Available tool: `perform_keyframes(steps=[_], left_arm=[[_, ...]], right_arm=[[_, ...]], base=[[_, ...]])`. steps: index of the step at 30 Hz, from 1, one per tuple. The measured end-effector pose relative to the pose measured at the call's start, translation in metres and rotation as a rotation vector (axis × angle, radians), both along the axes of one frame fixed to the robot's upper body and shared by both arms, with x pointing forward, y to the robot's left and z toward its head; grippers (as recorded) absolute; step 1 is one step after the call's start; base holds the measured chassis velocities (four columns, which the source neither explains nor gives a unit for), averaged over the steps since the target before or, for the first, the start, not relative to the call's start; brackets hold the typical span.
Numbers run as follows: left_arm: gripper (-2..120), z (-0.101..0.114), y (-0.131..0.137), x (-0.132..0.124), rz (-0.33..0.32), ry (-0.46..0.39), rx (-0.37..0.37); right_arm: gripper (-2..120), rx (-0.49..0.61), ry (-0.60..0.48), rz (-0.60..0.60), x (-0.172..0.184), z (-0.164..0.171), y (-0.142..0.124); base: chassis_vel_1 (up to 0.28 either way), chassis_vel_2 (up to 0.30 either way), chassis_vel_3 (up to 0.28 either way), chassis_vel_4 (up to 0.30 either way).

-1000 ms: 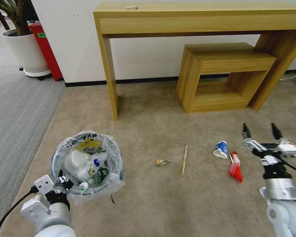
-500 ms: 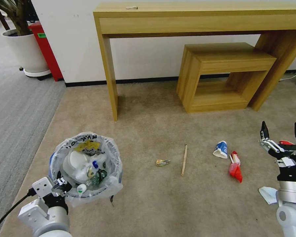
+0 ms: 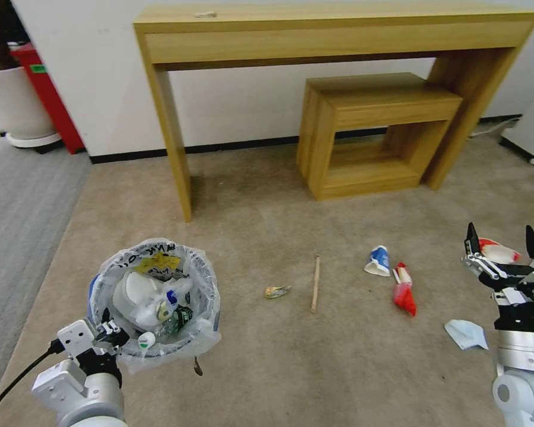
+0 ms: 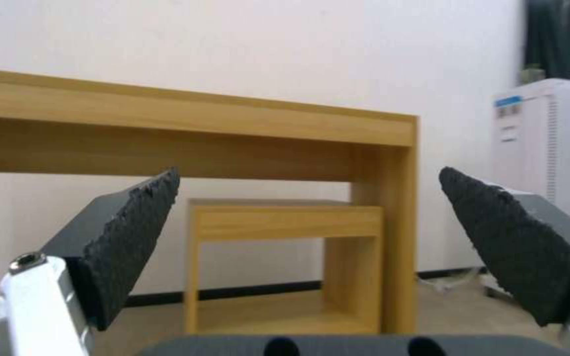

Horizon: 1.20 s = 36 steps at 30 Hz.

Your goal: Pick up the trash bin and place the garbage on the floor into it.

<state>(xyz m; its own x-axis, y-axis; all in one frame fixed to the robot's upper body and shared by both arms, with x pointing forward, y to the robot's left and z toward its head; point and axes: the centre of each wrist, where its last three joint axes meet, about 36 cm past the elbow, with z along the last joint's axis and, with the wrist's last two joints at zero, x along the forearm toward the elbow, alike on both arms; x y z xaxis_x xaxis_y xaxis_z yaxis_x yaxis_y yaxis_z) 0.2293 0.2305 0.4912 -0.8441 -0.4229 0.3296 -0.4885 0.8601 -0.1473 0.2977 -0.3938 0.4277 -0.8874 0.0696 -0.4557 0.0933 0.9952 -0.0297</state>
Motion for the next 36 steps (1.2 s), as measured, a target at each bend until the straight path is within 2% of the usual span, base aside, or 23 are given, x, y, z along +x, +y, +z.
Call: perform_keyframes(steps=[10,26,36], left_arm=[[0,-0.001,0.002,0.001,0.000,-0.009,0.010],[0,0.002,0.004,0.000,0.018,-0.017,0.005],[0,0.004,0.003,-0.002,0.022,-0.024,0.006]], right_arm=[[100,-0.022,0.017,0.030,0.002,-0.005,0.010],[100,-0.004,0.033,0.057,0.007,-0.013,0.015],[100,-0.002,0.032,0.060,0.007,-0.015,0.014]], base=[[-0.088,-0.081,-0.090,-0.083],[0.000,0.000,0.000,0.000],[-0.140,0.128,0.131,-0.131]])
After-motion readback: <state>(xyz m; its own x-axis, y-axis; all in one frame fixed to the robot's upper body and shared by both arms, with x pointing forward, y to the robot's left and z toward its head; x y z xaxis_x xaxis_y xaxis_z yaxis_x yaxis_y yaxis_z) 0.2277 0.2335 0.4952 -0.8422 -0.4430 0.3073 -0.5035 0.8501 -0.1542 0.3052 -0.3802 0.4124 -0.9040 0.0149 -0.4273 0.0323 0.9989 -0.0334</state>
